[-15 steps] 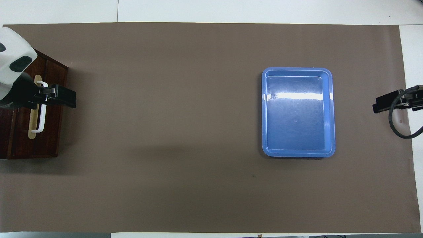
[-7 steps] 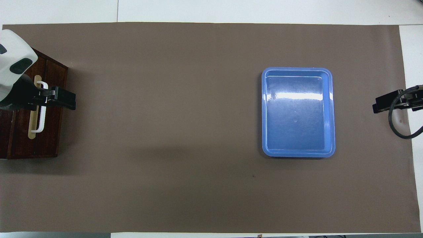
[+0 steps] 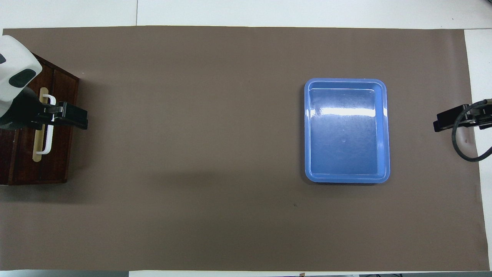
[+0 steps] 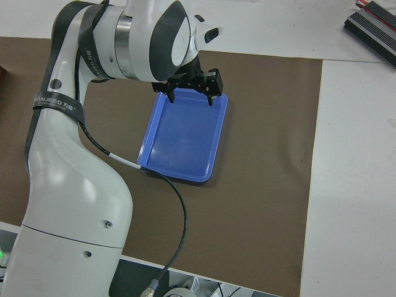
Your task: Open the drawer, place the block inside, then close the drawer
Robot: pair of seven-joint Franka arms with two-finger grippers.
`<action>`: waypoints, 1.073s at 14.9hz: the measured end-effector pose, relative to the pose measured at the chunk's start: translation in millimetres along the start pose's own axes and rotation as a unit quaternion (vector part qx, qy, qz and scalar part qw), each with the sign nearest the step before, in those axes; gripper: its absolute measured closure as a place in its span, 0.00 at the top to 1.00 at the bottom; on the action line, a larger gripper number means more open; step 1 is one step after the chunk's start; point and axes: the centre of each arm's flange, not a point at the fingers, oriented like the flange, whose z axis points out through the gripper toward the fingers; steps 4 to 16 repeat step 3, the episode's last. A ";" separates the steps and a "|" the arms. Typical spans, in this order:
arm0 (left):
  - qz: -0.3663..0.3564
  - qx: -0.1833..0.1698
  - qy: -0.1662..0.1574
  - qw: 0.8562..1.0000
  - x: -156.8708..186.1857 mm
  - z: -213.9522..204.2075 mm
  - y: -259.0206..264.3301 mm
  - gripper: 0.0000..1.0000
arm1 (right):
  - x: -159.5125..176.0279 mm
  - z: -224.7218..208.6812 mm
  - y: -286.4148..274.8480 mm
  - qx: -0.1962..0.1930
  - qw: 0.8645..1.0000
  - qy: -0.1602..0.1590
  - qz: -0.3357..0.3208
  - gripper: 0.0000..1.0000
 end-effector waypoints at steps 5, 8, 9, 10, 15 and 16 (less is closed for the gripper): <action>0.006 -0.001 0.001 1.000 -0.5 -0.9 -0.6 1.00 | 0.0 0.0 0.0 0.000 1.000 0.000 0.000 1.00; 0.006 -0.001 0.001 1.000 -0.5 -0.9 -0.6 1.00 | 0.0 0.0 0.0 0.000 1.000 0.000 0.000 1.00; 0.006 -0.001 0.001 1.000 -0.5 -0.9 -0.6 1.00 | 0.0 0.0 0.0 0.000 1.000 0.000 0.000 1.00; 0.006 -0.001 0.001 1.000 -0.5 -0.9 -0.6 1.00 | 0.0 0.0 0.0 0.000 1.000 0.000 0.000 1.00; 0.006 -0.001 0.001 1.000 -0.5 -0.9 -0.6 1.00 | 0.0 0.0 0.0 0.000 1.000 0.000 0.000 1.00; 0.006 -0.001 0.001 1.000 -0.5 -0.9 -0.6 1.00 | 0.0 0.0 0.0 0.000 1.000 0.000 0.000 1.00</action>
